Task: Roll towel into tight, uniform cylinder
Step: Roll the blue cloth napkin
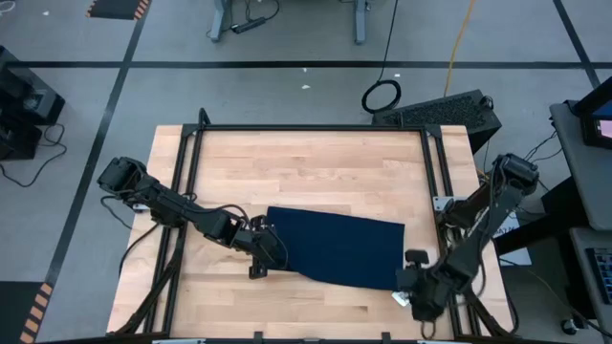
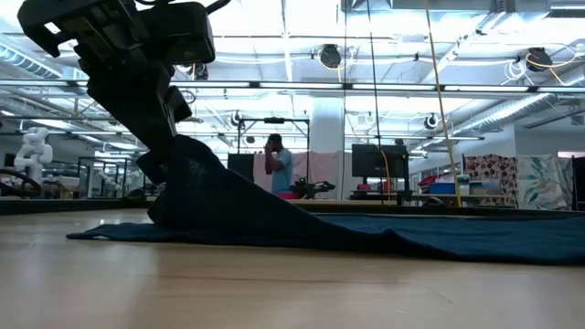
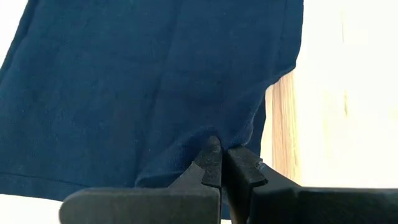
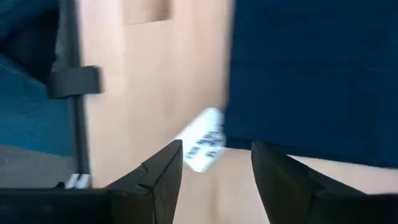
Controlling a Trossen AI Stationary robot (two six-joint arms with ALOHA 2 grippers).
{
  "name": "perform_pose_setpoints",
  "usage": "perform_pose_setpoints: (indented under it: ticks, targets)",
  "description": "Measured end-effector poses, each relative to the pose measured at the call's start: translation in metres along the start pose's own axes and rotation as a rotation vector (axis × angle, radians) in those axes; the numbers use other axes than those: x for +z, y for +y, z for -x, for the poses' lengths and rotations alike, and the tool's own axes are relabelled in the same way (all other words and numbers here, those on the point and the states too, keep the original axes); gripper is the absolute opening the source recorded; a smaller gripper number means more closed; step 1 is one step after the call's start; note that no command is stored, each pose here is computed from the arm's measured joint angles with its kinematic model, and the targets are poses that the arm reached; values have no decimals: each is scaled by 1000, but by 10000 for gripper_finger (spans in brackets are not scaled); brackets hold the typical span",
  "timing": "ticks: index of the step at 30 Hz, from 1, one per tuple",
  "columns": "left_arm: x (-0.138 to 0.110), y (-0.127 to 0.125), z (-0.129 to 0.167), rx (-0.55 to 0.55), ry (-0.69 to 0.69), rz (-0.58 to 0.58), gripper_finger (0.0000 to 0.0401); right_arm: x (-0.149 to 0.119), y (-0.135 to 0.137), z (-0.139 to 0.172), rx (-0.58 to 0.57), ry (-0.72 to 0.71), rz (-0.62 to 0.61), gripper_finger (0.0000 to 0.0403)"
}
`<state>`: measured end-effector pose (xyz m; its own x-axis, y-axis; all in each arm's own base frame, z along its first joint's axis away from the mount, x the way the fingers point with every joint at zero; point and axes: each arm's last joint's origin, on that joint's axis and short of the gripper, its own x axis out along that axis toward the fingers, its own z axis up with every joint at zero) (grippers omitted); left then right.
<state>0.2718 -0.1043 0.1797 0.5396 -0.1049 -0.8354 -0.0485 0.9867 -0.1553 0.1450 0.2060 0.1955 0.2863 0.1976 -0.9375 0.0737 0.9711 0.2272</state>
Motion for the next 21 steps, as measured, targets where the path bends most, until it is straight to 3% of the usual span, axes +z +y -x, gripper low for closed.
perform_pose_setpoints:
  ticks: [5,11,21]
  targets:
    - [0,0,0,1,1,-1,4,-11,17,-25,-11,-37,3,163]
    - [0,0,0,2,2,-10,4,-15,16,-46,-98,-15,-20,162]
    - [0,0,0,5,0,-11,4,-18,8,-50,-221,-24,14,146]
